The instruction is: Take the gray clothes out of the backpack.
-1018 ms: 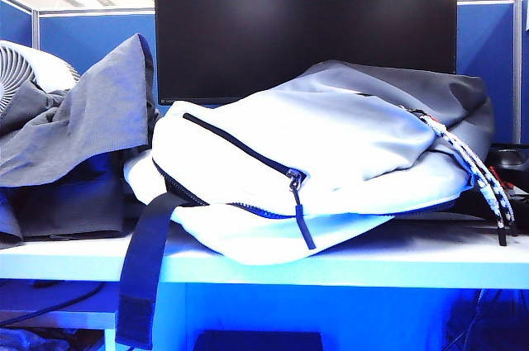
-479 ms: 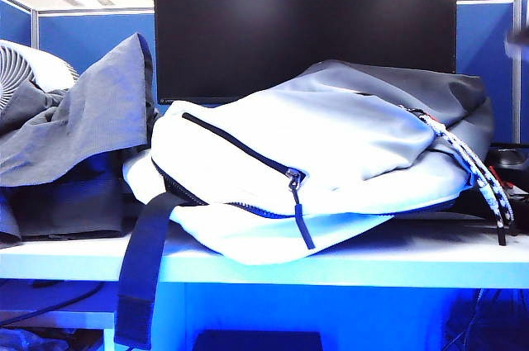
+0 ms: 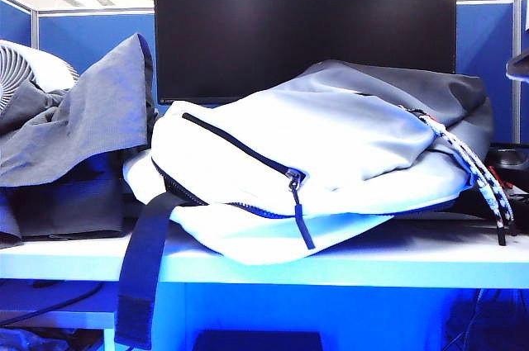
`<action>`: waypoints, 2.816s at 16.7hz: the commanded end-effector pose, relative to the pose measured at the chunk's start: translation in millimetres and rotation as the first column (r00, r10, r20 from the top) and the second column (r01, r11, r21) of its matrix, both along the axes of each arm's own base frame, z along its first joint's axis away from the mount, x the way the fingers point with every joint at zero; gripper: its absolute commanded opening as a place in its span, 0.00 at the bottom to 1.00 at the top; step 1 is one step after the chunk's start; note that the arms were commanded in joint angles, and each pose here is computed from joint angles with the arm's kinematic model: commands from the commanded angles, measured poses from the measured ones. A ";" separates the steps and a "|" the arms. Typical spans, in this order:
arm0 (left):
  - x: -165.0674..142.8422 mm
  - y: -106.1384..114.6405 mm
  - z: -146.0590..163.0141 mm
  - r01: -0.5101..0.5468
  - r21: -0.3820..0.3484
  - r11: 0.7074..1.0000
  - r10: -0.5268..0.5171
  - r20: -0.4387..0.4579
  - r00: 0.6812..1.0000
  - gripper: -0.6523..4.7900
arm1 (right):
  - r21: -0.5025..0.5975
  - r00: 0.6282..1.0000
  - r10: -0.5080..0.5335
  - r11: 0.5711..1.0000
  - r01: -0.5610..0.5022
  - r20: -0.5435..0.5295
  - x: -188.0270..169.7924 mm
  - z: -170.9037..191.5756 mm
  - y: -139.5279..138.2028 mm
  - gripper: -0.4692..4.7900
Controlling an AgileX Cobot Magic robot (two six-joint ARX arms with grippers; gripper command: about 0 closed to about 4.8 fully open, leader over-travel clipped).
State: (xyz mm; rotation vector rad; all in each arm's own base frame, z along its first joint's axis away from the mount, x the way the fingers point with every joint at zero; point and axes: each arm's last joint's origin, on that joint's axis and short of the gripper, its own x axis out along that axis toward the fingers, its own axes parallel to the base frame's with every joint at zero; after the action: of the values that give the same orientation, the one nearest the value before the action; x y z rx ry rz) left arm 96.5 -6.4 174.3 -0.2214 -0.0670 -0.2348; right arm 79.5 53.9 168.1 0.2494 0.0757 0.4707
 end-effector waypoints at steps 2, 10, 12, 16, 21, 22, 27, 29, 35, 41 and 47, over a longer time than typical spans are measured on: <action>-0.3 -0.4 1.0 0.006 0.001 1.000 -0.006 0.009 1.000 0.11 | 0.007 1.000 -0.002 1.000 0.002 0.012 -0.2 2.0 -0.2 0.09; 0.7 7.2 -1.9 -0.274 0.243 0.931 0.272 0.040 0.961 0.11 | 0.007 1.000 -0.002 1.000 0.002 0.012 -0.2 2.0 -0.2 0.09; 0.8 7.6 -3.7 -0.281 0.293 0.914 0.285 0.033 0.958 0.11 | 0.007 1.000 -0.002 1.000 0.002 0.012 -0.2 2.0 -0.2 0.09; 0.9 7.4 -4.7 -0.273 0.246 0.930 0.279 0.011 0.960 0.11 | 0.007 1.000 -0.002 1.000 0.002 0.012 -0.2 2.0 -0.2 0.09; 0.8 7.3 -4.5 -0.270 0.234 0.934 0.275 0.010 0.961 0.11 | 0.007 1.000 -0.002 1.000 0.002 0.012 -0.2 2.0 -0.2 0.09; 0.8 7.2 -4.5 -0.269 0.233 0.934 0.274 0.010 0.962 0.11 | 0.007 1.000 -0.002 1.000 0.002 0.012 -0.2 2.0 -0.2 0.09; 0.9 7.3 -4.8 -0.269 0.235 0.934 0.276 0.007 0.961 0.11 | 0.007 1.000 -0.002 1.000 0.002 0.012 -0.2 2.0 -0.2 0.09; 0.9 7.3 -4.8 -0.269 0.235 0.934 0.276 0.007 0.961 0.11 | 0.007 1.000 -0.002 1.000 0.002 0.012 -0.2 2.0 -0.2 0.09; 0.9 7.3 -4.8 -0.269 0.235 0.934 0.276 0.007 0.961 0.11 | 0.007 1.000 -0.002 1.000 0.002 0.012 -0.2 2.0 -0.2 0.09; 0.9 7.3 -4.7 -0.269 0.235 0.934 0.276 0.007 0.961 0.11 | -0.021 0.970 -0.241 0.970 0.242 0.017 11.0 0.6 -21.9 0.09; 0.9 7.3 -4.7 -0.269 0.235 0.934 0.276 0.007 0.961 0.11 | -0.072 0.858 -0.511 0.855 0.513 0.047 17.2 -1.5 -60.3 0.09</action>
State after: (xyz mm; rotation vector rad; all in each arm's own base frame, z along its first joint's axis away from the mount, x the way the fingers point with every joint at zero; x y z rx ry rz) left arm 97.5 1.1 168.6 0.0246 -0.0332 0.0416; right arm 96.5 -6.7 165.5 0.2097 0.0195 -0.0724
